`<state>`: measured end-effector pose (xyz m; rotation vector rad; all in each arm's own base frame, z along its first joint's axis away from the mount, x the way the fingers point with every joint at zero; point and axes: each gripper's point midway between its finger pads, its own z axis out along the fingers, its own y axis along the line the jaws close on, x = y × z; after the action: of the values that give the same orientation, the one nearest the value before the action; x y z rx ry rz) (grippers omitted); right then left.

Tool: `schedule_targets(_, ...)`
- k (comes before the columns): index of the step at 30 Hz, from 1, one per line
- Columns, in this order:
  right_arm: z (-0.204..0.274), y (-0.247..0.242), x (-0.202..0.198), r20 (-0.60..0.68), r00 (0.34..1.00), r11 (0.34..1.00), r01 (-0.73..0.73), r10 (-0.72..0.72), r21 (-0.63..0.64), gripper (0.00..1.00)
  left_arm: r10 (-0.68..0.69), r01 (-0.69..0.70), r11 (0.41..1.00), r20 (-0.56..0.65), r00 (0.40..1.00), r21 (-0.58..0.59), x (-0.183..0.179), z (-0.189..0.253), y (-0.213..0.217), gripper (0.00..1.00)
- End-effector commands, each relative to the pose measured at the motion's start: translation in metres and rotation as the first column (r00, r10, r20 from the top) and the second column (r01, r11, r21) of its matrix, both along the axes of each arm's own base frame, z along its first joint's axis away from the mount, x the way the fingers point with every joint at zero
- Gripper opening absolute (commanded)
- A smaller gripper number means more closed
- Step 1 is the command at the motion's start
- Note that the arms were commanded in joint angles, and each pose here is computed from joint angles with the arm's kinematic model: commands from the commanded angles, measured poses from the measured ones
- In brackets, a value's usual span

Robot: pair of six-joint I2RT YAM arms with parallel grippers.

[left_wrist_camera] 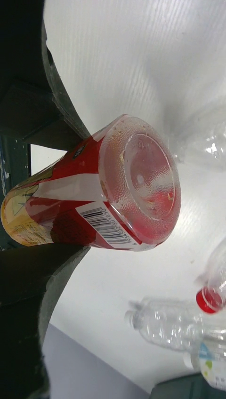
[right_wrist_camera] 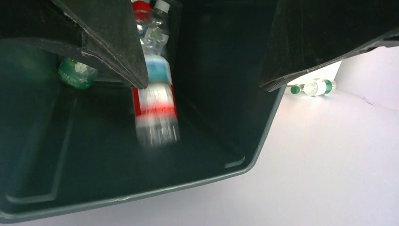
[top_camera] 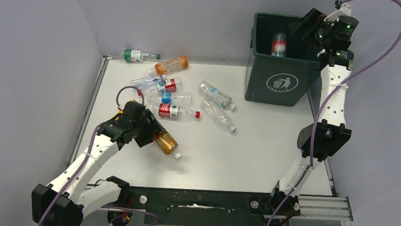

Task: Put the plastic bottles in the bin
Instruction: Place the plastic bottle in the trash bin, then pick up the plastic bottle at the center of the board.

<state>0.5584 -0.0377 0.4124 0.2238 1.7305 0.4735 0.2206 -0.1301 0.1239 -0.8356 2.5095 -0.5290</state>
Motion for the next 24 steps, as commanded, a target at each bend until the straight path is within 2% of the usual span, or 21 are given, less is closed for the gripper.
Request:
schedule_targets(1, 0.044, 0.001, -0.017, 0.099, 0.995, 0.999, -0.005, 0.009, -0.041, 0.94, -0.040, 0.046, 0.998, 0.104, 0.994, -0.053, 0.017, 0.043, -0.015, 0.41)
schedule_targets(7, 0.058, 0.009, -0.043, 0.088, 0.996, 0.998, -0.005, 0.011, -0.063, 0.95, -0.075, 0.091, 0.992, 0.167, 0.983, -0.087, 0.031, 0.068, -0.028, 0.41)
schedule_targets(13, 0.062, 0.053, -0.106, 0.083, 0.994, 0.993, -0.065, 0.074, -0.101, 0.96, -0.117, 0.146, 0.983, 0.236, 0.965, -0.111, 0.041, 0.098, -0.042, 0.41)
schedule_targets(17, 0.036, 0.098, -0.149, 0.051, 0.988, 0.985, -0.142, 0.148, -0.103, 0.97, -0.156, 0.182, 0.980, 0.247, 0.957, -0.085, 0.043, 0.110, -0.046, 0.41)
schedule_targets(24, -0.035, 0.186, -0.219, -0.022, 0.947, 0.947, -0.320, 0.319, -0.009, 0.98, -0.188, 0.198, 0.980, 0.225, 0.956, -0.021, 0.044, 0.119, -0.044, 0.41)
